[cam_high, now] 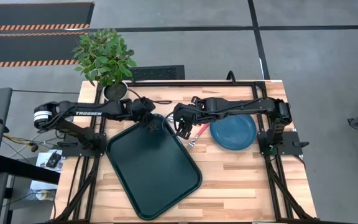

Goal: Pick and place plate/cup/fork/spoon on tray
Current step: Put the blue cup on the black tray

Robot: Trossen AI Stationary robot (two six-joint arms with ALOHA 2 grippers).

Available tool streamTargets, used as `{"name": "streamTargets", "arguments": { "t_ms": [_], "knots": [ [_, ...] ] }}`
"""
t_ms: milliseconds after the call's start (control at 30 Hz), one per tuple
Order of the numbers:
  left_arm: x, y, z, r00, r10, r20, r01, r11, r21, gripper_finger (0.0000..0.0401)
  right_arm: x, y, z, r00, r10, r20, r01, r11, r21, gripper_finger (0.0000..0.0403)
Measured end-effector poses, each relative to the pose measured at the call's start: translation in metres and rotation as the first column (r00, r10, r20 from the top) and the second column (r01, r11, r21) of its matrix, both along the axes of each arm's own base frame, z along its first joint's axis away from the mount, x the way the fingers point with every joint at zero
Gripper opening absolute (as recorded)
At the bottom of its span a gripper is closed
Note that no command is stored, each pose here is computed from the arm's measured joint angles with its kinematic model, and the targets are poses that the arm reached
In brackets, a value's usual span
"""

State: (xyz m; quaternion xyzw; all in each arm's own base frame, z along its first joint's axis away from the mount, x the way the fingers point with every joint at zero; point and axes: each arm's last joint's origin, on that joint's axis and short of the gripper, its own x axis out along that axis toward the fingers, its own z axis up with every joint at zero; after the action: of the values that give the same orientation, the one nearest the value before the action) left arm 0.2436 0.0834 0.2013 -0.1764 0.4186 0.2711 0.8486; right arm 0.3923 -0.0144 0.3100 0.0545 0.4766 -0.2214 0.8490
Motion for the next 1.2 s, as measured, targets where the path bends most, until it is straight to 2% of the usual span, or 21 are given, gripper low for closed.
{"name": "streamTargets", "arguments": {
  "t_ms": [233,433,533,767,933,1200],
  "knots": [
    [-0.006,0.013,-0.001,0.999,0.048,-0.011,-0.048,0.999,-0.006,0.0012,0.0,0.0,0.0,1.0,0.0,-0.006,0.0,1.0,0.0,0.022],
    [-0.008,0.015,-0.001,0.996,0.071,-0.048,-0.069,0.996,0.05,0.0009,0.0,0.0,0.0,1.0,0.0,-0.006,0.0,1.0,0.0,0.022],
    [-0.008,0.015,-0.001,0.996,0.072,-0.048,-0.07,0.996,0.046,0.0009,0.0,0.0,0.0,1.0,0.0,-0.006,0.0,1.0,0.0,0.022],
    [-0.01,0.015,-0.003,0.993,0.079,-0.084,-0.073,0.995,0.074,0.0032,0.0,0.0,0.0,1.0,0.001,-0.006,-0.001,1.0,0.002,0.022],
    [-0.012,0.014,-0.006,0.99,0.071,-0.123,-0.06,0.994,0.092,0.0063,0.0,0.001,-0.001,1.0,0.004,-0.007,-0.004,1.0,0.004,0.0221],
    [-0.011,0.014,-0.006,0.99,0.062,-0.123,-0.051,0.994,0.092,0.0163,-0.001,0.003,-0.001,1.0,0.015,-0.012,-0.015,1.0,0.003,0.0221]
  ]
}}
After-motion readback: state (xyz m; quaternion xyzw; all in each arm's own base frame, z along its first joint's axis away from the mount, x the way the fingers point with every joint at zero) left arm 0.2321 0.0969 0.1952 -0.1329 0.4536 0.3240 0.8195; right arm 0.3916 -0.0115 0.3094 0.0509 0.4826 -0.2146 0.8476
